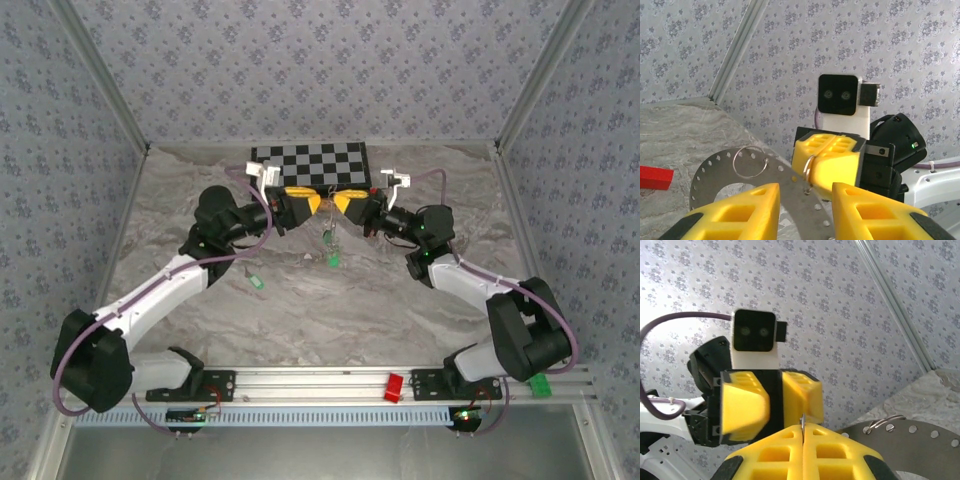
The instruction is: Put the keys on the keyring
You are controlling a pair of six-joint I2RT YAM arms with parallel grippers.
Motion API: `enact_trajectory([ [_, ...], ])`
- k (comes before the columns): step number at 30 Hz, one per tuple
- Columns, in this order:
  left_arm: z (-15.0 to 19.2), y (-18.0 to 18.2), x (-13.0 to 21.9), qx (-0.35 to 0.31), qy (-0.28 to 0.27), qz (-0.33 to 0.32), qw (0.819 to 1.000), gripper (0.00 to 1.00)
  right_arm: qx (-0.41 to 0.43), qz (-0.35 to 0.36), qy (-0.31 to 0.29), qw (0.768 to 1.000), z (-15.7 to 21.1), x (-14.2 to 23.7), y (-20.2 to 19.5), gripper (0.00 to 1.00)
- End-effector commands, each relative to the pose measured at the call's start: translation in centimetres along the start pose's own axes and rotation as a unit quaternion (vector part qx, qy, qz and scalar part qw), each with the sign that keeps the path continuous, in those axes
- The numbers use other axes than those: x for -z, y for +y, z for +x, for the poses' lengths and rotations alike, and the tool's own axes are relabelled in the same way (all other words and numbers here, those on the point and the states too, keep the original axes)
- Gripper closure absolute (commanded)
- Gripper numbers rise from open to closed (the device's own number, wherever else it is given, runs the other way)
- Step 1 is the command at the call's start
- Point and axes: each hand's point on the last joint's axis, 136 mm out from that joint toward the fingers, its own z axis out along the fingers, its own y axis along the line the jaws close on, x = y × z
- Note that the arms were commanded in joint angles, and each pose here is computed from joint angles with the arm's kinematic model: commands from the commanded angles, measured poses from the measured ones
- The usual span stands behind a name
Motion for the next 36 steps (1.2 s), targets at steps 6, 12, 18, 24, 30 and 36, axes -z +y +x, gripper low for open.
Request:
enact_trajectory([
  [6, -0.6, -0.6, -0.4, -0.032, -0.023, -0.015, 0.999, 0.68, 0.022, -0.019, -0.026, 0.999, -1.1, -0.3, 1.9, 1.0],
  [12, -0.5, -1.0, -0.5, -0.048, -0.025, -0.026, 0.998, 0.68, 0.031, -0.005, -0.018, 0.999, -0.5, -0.5, 1.9, 1.0],
  [18, 0.0, -1.5, -0.9, -0.075, -0.017, -0.043, 0.996, 0.72, 0.052, 0.012, -0.012, 0.998, 0.0, -0.6, 2.3, 1.0],
  [24, 0.2, -1.4, -1.1, -0.079, -0.015, -0.048, 0.996, 0.75, 0.062, 0.024, -0.014, 0.998, 0.1, -0.3, 2.3, 1.0],
  [30, 0.5, -1.8, -1.6, -0.082, -0.007, -0.039, 0.996, 0.76, 0.06, 0.021, -0.011, 0.998, 0.4, -0.3, 2.5, 1.0],
  [36, 0.8, -2.1, -2.1, -0.079, 0.003, -0.025, 0.997, 0.91, 0.056, 0.008, -0.01, 0.998, 0.4, -0.4, 3.0, 1.0],
])
